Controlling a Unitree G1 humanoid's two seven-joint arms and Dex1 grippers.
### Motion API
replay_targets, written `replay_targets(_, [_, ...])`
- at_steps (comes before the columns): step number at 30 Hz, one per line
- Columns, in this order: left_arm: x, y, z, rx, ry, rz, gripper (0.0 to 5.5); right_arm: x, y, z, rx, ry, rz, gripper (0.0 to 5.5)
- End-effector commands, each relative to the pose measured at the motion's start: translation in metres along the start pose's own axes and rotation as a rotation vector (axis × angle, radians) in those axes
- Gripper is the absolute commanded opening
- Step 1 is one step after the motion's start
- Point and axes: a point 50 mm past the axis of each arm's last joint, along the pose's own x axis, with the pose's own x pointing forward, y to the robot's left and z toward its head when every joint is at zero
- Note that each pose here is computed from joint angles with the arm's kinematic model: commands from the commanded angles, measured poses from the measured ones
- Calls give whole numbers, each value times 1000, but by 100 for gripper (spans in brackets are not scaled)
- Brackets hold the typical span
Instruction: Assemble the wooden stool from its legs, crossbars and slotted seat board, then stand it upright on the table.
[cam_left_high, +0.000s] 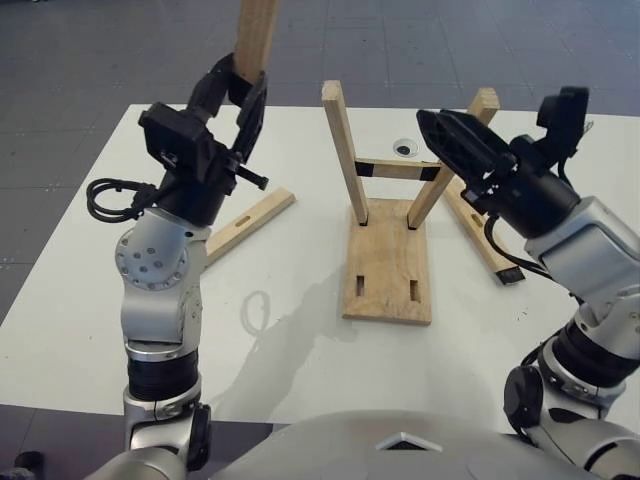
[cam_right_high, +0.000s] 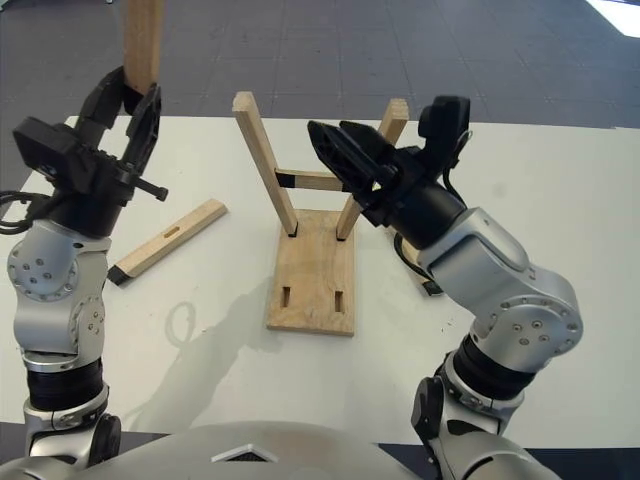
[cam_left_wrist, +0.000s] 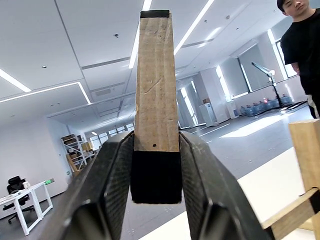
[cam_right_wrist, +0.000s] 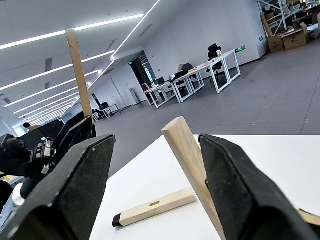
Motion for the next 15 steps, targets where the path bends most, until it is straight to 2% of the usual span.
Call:
replay_targets(1, [-1,-16,-2,-48,39,-87,134,21,17,5,-4,-5,115,309])
replay_targets(9, [-5,-26,-5,-37,55,-175,134,54,24,14,27,-30,192,309])
replay_targets(15, [-5,-26,-4,-22,20,-218,134,68,23,19,194,-64,241,309])
